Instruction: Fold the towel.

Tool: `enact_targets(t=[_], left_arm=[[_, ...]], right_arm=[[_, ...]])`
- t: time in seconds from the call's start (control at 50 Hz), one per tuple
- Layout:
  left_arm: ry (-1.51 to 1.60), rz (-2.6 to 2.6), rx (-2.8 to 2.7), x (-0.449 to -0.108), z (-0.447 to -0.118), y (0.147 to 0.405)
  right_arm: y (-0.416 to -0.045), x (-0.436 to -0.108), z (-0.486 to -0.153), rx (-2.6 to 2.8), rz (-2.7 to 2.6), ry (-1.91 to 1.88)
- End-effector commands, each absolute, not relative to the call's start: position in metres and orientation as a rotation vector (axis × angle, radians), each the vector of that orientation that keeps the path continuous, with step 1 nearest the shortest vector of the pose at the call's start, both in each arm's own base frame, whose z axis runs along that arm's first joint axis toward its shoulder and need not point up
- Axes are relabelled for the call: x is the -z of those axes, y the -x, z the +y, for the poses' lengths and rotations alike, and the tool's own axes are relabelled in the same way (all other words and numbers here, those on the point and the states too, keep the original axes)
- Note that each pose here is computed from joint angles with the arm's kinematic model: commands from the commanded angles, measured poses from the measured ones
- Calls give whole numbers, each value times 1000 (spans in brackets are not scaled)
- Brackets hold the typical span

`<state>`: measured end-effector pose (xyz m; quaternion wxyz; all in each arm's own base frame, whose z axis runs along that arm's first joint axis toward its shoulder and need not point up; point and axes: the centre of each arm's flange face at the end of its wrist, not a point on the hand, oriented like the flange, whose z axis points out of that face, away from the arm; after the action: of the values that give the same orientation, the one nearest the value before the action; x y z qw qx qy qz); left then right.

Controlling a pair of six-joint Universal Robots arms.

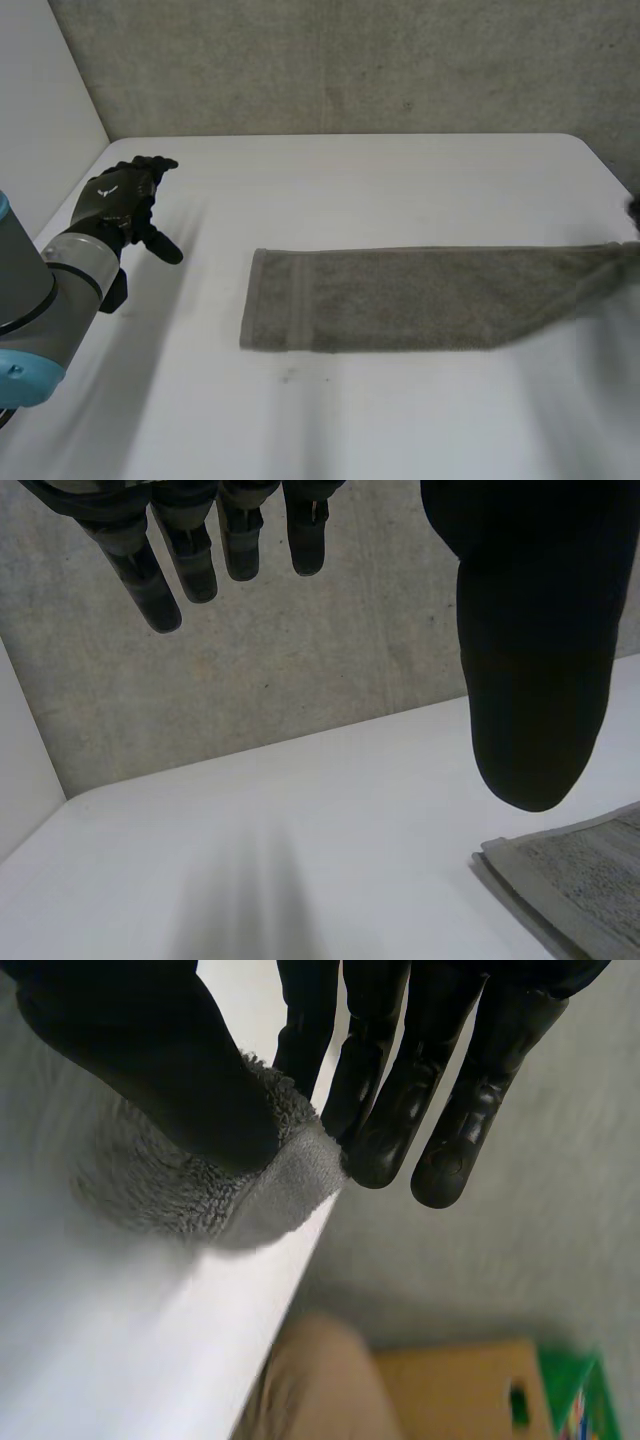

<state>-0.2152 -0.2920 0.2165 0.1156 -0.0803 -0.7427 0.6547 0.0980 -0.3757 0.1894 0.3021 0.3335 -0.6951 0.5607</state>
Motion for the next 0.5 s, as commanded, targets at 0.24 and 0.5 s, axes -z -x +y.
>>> enact_targets(t=[0.24,0.5], left_arm=[[231,-2183,-1919,-216,-289,213],[247,-2194,-1896,-211,-287,216]], right_arm=[[-371,-166,-211,-2353,-1460,-1810],[-402,-118,-175,-2197,-1590,-2061]])
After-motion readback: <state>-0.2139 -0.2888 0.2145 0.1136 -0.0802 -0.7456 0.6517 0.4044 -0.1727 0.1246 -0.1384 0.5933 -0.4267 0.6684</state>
